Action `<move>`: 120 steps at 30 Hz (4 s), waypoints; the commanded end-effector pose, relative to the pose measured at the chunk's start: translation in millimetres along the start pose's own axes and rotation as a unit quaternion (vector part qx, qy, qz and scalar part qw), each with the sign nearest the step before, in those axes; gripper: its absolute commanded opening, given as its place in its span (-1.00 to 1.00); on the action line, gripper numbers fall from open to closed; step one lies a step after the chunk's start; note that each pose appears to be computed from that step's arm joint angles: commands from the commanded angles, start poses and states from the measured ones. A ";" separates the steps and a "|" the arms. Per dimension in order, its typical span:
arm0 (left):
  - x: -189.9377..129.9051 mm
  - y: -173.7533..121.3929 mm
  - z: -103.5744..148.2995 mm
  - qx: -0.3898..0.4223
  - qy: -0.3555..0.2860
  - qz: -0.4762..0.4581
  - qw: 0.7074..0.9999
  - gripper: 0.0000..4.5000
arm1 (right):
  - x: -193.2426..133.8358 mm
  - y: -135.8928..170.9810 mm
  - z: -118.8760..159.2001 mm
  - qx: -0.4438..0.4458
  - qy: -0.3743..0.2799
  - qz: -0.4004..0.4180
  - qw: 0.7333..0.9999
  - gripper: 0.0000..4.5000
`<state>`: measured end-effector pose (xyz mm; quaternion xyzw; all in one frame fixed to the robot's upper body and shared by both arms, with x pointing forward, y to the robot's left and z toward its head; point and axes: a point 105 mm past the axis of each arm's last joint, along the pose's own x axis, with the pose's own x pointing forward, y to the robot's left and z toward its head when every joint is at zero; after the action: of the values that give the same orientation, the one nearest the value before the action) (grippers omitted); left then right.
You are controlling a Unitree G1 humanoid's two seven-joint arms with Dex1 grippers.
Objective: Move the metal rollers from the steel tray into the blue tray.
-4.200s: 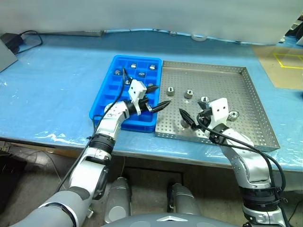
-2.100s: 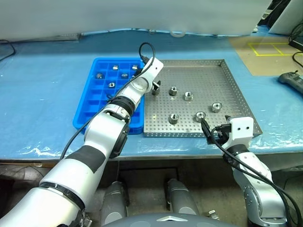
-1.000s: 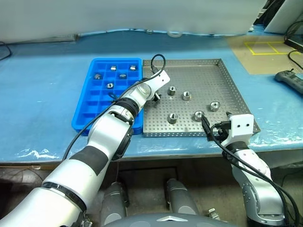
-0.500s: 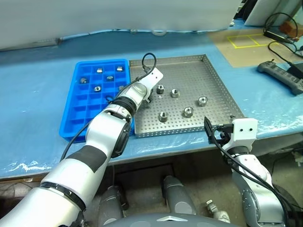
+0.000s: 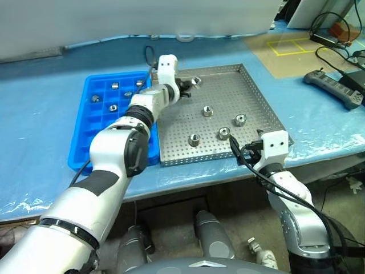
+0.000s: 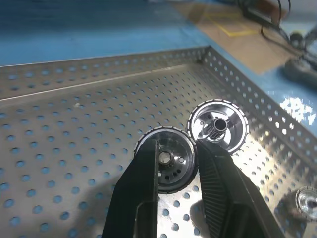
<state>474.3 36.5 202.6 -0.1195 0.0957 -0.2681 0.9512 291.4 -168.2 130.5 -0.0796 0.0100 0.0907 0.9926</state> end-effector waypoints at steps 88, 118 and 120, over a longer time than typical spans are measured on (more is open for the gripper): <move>-61.9 48.0 -2.3 -0.062 -0.148 -0.075 0.984 -0.62 | 118.0 77.7 84.2 0.403 -0.077 0.188 0.892 -0.70; -71.7 113.6 -34.1 0.172 -0.021 0.080 0.982 -0.62 | 104.9 74.8 114.2 0.429 -0.156 0.232 0.859 -0.70; -70.3 111.2 -37.6 0.164 -0.017 0.071 0.984 -0.30 | 105.3 76.0 113.7 0.427 -0.154 0.232 0.860 -0.70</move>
<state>463.5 163.9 159.9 0.0431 0.0176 -0.1983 0.9790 386.0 -59.0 215.8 0.3765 -0.0656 0.3040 0.8726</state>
